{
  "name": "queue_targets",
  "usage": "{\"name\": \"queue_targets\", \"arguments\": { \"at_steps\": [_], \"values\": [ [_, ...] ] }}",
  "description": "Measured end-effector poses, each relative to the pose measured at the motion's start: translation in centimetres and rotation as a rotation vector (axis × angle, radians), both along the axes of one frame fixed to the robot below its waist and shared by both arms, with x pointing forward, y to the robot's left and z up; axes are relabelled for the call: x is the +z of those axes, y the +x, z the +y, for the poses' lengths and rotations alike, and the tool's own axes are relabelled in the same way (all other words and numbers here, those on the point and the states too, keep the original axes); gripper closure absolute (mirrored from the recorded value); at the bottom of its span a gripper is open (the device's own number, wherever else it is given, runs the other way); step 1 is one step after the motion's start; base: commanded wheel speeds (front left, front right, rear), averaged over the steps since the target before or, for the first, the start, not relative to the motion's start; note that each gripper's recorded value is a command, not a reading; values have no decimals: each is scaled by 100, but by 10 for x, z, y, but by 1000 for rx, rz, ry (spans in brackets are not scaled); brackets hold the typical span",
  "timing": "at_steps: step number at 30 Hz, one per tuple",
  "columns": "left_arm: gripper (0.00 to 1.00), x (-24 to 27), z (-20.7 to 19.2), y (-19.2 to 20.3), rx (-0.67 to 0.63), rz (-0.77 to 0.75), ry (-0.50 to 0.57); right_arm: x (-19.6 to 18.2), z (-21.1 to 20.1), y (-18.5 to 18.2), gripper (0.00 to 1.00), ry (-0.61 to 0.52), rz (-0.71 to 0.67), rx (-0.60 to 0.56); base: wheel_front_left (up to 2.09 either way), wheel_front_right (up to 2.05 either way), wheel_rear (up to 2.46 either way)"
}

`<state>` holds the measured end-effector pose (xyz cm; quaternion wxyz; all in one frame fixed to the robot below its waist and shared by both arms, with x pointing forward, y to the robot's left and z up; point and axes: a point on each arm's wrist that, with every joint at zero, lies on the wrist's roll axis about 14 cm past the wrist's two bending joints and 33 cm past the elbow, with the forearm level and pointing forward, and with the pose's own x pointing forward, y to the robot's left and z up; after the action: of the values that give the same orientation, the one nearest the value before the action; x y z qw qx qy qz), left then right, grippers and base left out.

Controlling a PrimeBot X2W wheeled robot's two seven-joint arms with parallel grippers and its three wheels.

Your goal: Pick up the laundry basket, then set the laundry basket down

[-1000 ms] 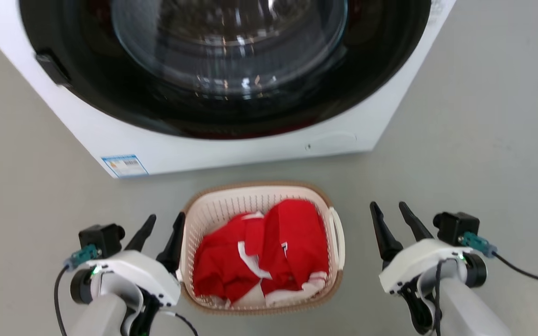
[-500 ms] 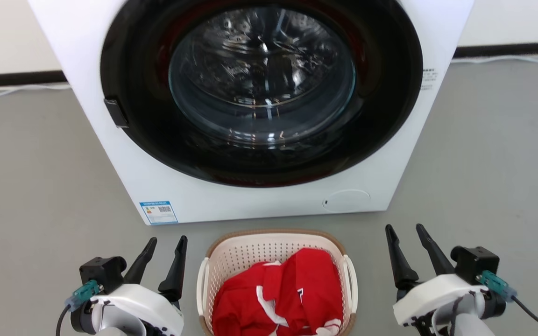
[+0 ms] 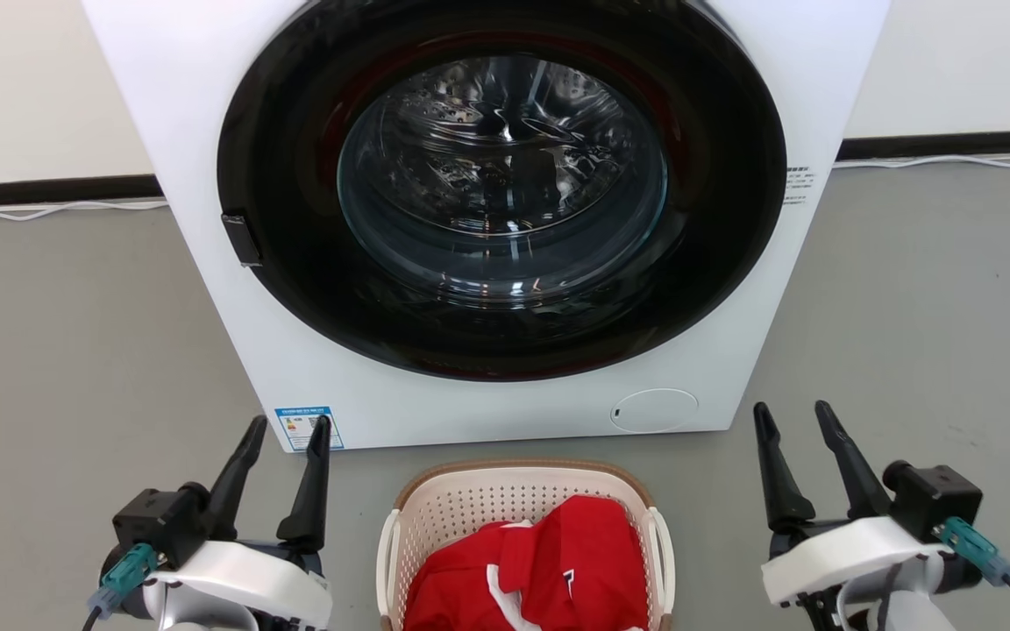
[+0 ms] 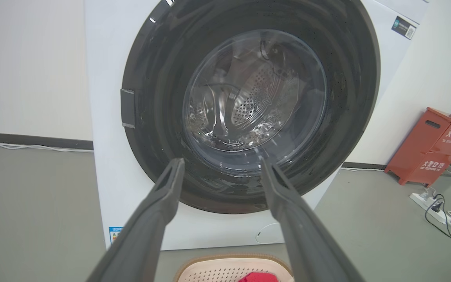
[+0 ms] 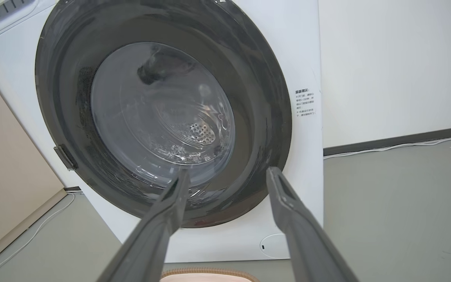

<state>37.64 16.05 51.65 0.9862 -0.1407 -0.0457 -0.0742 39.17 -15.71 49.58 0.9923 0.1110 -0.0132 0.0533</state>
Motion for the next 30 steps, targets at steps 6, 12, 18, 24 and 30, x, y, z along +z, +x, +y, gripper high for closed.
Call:
{"name": "queue_targets", "arguments": {
  "at_steps": [6,12,18,24,30],
  "values": [
    [0,8,4,-4,15,-30,18,7,-8,-4,0,-12,-26,-22,0,0,0],
    [0,10,4,-8,23,-37,4,13,-10,-5,0,-26,-46,-28,0,0,0],
    [0,11,2,-7,23,-39,-5,10,-12,-9,0,-31,-36,-32,0,0,0],
    [0,11,2,-8,24,-38,-9,9,-11,-9,0,-31,-36,-28,0,0,0],
    [0,7,2,-8,23,-26,-12,8,-9,-9,0,-32,-33,-23,0,0,0]
  ]
}}
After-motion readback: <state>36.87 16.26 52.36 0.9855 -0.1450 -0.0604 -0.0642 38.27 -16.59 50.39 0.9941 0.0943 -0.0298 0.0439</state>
